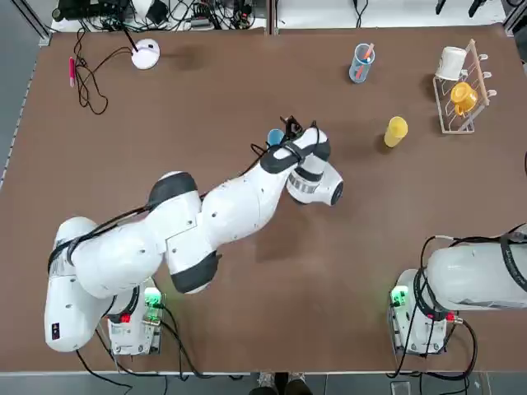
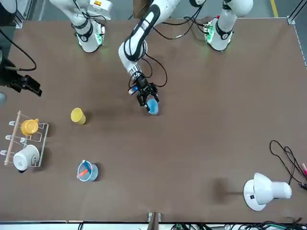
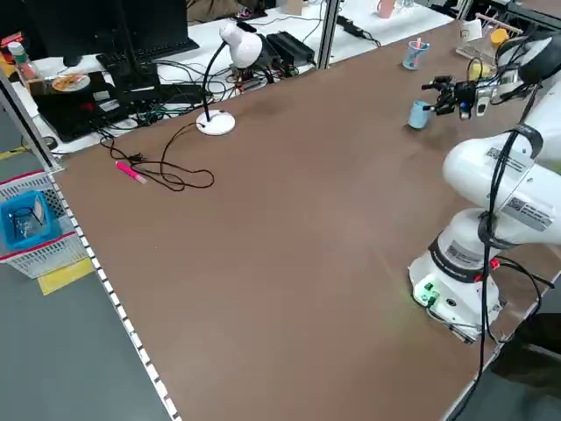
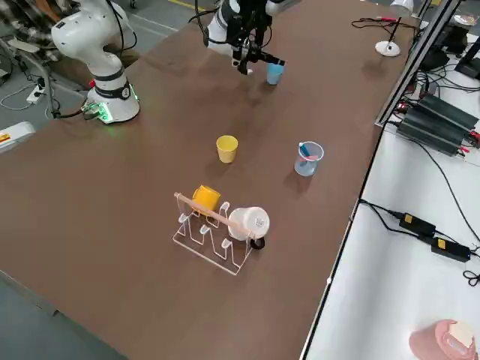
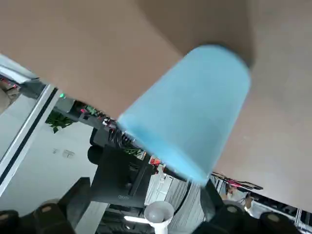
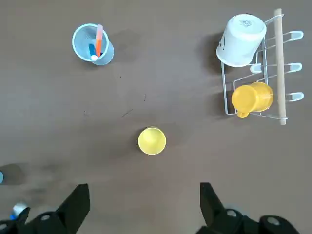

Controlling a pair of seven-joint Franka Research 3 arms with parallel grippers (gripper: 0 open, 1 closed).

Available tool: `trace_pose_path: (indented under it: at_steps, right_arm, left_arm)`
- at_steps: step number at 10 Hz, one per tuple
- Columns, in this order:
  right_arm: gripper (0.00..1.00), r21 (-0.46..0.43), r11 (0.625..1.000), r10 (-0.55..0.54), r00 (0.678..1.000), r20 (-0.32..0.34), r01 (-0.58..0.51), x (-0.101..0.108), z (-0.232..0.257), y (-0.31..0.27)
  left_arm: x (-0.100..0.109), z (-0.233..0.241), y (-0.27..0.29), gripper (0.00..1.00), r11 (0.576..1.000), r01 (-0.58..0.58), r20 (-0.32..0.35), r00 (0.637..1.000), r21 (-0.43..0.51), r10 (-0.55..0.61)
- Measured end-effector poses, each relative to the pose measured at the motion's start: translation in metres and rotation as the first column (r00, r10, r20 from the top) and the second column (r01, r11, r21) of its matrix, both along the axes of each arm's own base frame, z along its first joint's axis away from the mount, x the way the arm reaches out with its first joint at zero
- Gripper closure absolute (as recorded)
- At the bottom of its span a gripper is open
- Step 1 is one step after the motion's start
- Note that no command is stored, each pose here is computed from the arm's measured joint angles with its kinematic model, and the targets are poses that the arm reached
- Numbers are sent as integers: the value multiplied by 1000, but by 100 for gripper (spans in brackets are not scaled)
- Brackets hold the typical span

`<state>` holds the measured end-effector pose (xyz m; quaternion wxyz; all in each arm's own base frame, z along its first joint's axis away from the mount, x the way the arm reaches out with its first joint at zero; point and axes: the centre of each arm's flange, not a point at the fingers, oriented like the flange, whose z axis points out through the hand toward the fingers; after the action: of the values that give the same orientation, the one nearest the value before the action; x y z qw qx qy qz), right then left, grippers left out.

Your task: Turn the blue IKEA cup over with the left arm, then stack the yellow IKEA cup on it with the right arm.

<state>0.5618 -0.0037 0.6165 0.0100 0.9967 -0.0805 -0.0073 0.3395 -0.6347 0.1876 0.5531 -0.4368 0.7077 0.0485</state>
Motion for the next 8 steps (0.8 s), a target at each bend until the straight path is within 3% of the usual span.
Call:
trace_pose_path:
  at_steps: [4,5,7,8]
  right_arm:
    - [0,17,1000,-12,1000,0,12,0,0,-5]
    - [0,18,1000,-13,1000,0,13,0,-1,-6]
    - [0,19,1000,0,1000,-5,0,1,-3,-13]
    - [0,20,1000,2,1000,-7,-1,1,-4,-16]
  left_arm:
    - [2,71,-2,1,997,-36,11,999,-71,37]
    - [12,94,2,1,993,-62,27,998,-99,65]
    - [67,196,39,1,955,-161,39,984,-251,177]
    - [101,252,75,1,903,-238,6,966,-357,257]
